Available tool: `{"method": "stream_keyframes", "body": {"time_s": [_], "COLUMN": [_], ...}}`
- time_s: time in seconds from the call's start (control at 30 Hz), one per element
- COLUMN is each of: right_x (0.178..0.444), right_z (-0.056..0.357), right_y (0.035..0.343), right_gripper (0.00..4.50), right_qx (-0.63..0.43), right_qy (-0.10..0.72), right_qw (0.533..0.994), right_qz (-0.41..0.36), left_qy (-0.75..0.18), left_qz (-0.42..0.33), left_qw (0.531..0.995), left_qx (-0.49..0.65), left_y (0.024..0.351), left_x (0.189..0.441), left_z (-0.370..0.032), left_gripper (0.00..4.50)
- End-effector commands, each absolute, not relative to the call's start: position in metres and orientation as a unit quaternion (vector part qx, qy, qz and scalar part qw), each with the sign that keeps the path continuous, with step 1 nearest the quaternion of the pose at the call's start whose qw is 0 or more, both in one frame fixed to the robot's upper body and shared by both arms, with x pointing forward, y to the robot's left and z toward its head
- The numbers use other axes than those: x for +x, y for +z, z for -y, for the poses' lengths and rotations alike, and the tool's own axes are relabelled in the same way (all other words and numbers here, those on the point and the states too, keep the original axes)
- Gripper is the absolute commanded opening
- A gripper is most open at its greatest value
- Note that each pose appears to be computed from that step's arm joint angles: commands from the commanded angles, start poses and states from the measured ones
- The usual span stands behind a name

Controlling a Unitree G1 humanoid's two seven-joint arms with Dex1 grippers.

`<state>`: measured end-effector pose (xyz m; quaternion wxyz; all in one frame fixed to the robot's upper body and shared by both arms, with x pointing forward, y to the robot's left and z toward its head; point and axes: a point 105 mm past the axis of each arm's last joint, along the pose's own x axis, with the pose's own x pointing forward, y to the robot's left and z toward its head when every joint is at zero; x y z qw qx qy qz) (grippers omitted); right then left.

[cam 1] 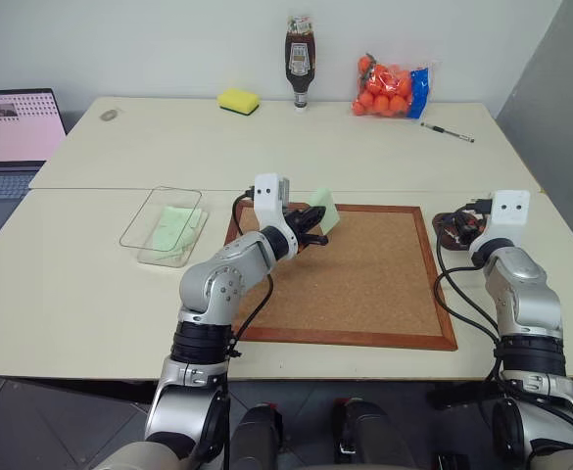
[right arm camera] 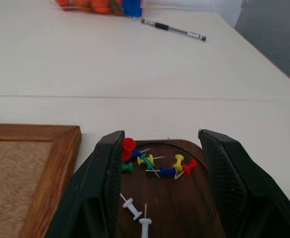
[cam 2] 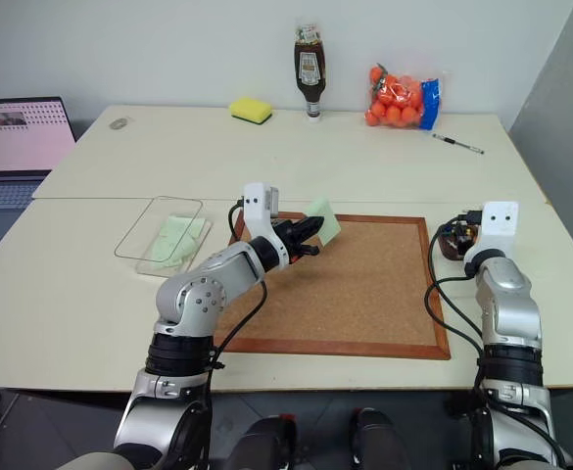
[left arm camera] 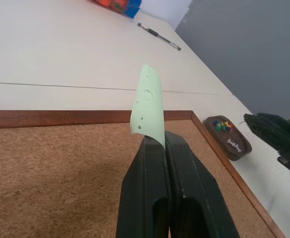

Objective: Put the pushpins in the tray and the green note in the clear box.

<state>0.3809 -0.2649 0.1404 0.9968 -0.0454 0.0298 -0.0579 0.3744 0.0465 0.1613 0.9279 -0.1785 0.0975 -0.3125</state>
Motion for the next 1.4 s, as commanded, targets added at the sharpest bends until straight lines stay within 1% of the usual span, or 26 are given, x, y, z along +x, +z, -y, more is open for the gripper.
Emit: {"method": "stream_keyframes", "body": {"time_s": [0.03, 0.23, 0.37, 0.57, 0.67, 0.73, 0.77, 0.9, 1.03, 1.07, 1.13, 1.27, 1.4], "right_x": [0.368, 0.358, 0.364, 0.372, 0.37, 0.364, 0.357, 0.324, 0.301, 0.299, 0.3, 0.317, 0.328], "right_z": [0.259, 0.261, 0.269, 0.271, 0.253, 0.229, 0.211, 0.148, 0.113, 0.104, 0.096, 0.074, 0.056], "right_y": [0.164, 0.166, 0.154, 0.155, 0.165, 0.173, 0.178, 0.193, 0.197, 0.201, 0.206, 0.211, 0.215], "right_gripper": [2.53, 2.53, 2.53, 2.53, 2.53, 2.53, 2.53, 2.53, 2.53, 2.53, 2.53, 2.53, 2.53], "right_qx": [-0.049, -0.075, -0.102, -0.087, -0.072, -0.074, -0.078, -0.09, -0.124, -0.13, -0.134, -0.153, -0.15], "right_qy": [-0.043, -0.052, -0.069, -0.067, -0.011, 0.067, 0.12, 0.315, 0.433, 0.454, 0.466, 0.477, 0.49], "right_qw": [0.998, 0.996, 0.992, 0.994, 0.997, 0.994, 0.988, 0.942, 0.891, 0.88, 0.873, 0.865, 0.858], "right_qz": [0.015, 0.016, -0.004, -0.003, 0.021, 0.042, 0.053, 0.07, 0.052, 0.052, 0.055, 0.043, 0.03], "left_qy": [-0.307, -0.304, -0.308, -0.306, -0.288, -0.262, -0.245, -0.17, -0.081, -0.05, -0.018, 0.059, 0.104], "left_qz": [-0.044, -0.034, -0.034, -0.029, -0.01, 0.007, 0.018, 0.044, 0.046, 0.044, 0.041, 0.034, 0.023], "left_qw": [0.937, 0.94, 0.94, 0.941, 0.95, 0.959, 0.964, 0.981, 0.994, 0.997, 0.998, 0.998, 0.994], "left_qx": [-0.159, -0.15, -0.145, -0.139, -0.122, -0.111, -0.103, -0.076, -0.051, -0.044, -0.037, 0.006, 0.009], "left_y": [0.186, 0.19, 0.19, 0.191, 0.196, 0.203, 0.208, 0.221, 0.225, 0.225, 0.226, 0.224, 0.22], "left_x": [0.377, 0.378, 0.378, 0.378, 0.379, 0.382, 0.383, 0.384, 0.381, 0.38, 0.378, 0.376, 0.376], "left_z": [-0.049, -0.051, -0.049, -0.05, -0.058, -0.069, -0.076, -0.107, -0.147, -0.164, -0.181, -0.23, -0.254], "left_gripper": [0.0, 0.0, 0.0, 0.0, 0.0, 0.0, 0.0, 0.0, 0.0, 0.0, 0.0, 0.0, 0.0]}}
